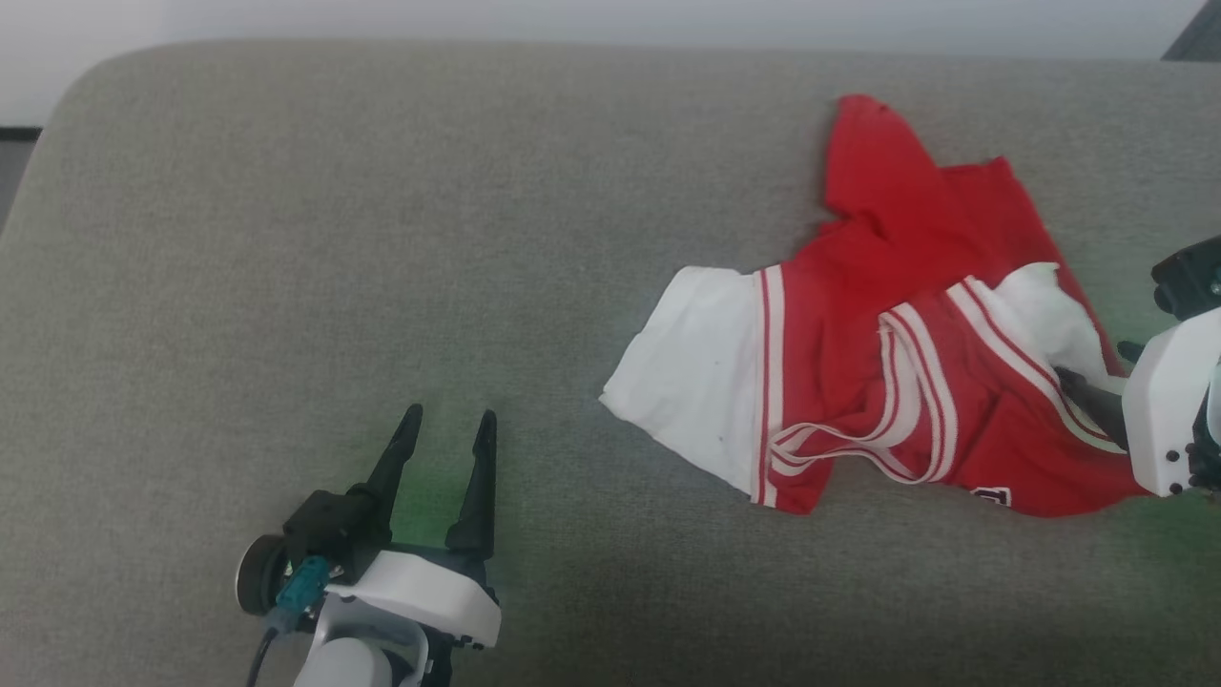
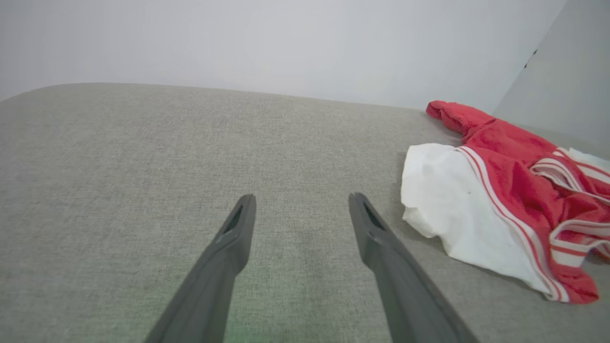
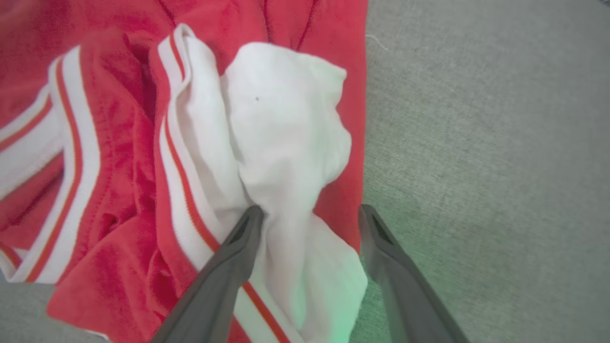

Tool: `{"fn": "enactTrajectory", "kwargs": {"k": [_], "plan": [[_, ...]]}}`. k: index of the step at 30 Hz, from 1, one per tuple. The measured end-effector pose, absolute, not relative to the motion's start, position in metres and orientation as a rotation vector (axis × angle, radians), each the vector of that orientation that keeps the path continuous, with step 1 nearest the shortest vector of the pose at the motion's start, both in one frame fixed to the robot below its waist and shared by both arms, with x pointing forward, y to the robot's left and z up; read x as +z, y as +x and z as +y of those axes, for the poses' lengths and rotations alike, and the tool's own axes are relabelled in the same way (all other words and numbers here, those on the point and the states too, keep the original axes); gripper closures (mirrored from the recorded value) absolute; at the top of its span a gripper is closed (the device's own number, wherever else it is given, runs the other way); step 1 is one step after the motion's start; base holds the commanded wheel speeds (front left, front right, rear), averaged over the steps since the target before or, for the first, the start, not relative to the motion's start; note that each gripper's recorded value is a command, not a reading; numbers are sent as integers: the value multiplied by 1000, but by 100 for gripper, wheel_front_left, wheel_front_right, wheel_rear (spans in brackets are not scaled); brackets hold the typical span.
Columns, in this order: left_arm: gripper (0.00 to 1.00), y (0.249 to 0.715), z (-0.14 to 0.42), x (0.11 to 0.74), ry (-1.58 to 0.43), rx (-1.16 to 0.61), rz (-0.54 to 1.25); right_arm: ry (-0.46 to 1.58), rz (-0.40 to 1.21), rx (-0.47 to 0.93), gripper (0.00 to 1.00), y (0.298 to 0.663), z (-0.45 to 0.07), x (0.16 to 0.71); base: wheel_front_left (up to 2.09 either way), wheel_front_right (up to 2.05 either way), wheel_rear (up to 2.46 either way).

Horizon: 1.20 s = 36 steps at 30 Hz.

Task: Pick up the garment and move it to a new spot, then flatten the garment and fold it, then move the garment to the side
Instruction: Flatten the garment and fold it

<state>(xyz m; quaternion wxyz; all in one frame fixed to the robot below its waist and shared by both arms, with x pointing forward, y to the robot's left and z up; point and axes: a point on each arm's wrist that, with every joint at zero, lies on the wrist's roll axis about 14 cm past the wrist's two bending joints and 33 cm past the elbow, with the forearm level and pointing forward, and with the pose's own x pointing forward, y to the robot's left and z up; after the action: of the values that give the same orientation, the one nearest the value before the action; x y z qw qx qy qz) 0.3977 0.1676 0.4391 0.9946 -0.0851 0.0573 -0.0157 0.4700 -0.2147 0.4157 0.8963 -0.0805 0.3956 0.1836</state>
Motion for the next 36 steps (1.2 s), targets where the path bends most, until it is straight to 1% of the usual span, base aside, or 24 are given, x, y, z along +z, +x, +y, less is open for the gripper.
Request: {"fn": "enactTrajectory", "kwargs": {"k": [3,4,5,6,7,8,12,14,18,23,24,28,32,34,36], "plan": [[0,397,171,433,-173,-15,131,-169,838,406,0,475,-208,408,0,0,0],[0,397,172,432,-174,-9,136,-168,834,412,30,477,-206,409,0,0,0],[0,397,172,431,-175,-5,139,-169,835,416,62,478,-206,408,0,0,0],[0,397,172,430,-177,-4,140,-165,839,421,91,478,-205,407,0,0,0],[0,397,172,430,-178,-5,141,-159,841,423,91,477,-204,406,0,0,0],[0,397,171,430,-179,-5,141,-156,846,426,100,476,-204,406,0,0,0],[0,400,169,430,-181,-9,139,-129,833,415,100,475,-209,409,0,0,0],[0,401,166,431,-183,-19,138,-109,803,382,100,478,-219,415,0,0,0],[0,406,160,433,-183,-36,129,-65,733,281,100,484,-256,431,0,0,0],[0,413,153,433,-181,-60,123,-1,662,109,100,476,-319,444,0,0,0],[0,413,153,433,-181,-60,123,-1,662,109,100,476,-319,444,0,0,0],[0,417,148,432,-184,-77,125,64,637,-37,100,460,-365,442,0,0,0],[0,419,144,431,-181,-88,127,67,651,-189,100,433,-412,431,0,0,0],[0,420,144,431,-181,-92,126,58,647,-237,100,424,-425,428,0,0,0],[0,420,144,432,-179,-94,122,75,639,-248,100,420,-423,423,0,0,0]]}}
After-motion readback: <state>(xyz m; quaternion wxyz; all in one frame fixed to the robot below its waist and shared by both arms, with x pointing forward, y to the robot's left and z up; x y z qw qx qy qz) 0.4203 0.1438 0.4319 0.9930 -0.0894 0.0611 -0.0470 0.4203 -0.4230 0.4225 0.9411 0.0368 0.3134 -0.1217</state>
